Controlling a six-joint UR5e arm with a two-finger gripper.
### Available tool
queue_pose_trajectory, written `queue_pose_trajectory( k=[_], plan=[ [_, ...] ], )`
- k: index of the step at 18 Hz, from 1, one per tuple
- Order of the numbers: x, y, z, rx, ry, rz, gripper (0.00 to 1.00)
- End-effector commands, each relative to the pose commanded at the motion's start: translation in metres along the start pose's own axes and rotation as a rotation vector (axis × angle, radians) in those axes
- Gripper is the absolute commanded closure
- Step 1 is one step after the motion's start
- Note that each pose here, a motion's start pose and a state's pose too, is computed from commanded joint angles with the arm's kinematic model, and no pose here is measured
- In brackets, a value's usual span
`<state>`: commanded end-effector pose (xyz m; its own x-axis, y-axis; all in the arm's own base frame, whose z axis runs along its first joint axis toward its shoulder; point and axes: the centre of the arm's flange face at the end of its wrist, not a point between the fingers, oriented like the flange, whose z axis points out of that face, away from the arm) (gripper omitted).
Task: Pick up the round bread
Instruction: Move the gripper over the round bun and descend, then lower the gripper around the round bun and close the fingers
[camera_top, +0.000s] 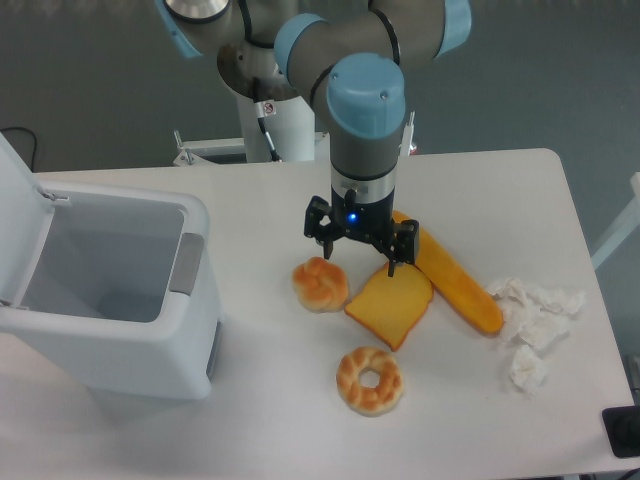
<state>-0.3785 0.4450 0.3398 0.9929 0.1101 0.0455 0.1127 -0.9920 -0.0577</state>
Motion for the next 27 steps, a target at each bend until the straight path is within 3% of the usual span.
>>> queue_pose_trajectory(
  k=[3,10,14,27],
  plan=[
    [-0.002,-0.005,0.024,-0.009,0.044,0.0,0.0],
    [-0.009,-0.004,0.032,-0.015,0.053,-0.055,0.0],
    [-0.02,-0.001,0.072,-0.059,0.094,-0.086,0.0],
    [-0.008,-0.012,0.12,-0.091,0.1,-0.045,0.0]
  ],
)
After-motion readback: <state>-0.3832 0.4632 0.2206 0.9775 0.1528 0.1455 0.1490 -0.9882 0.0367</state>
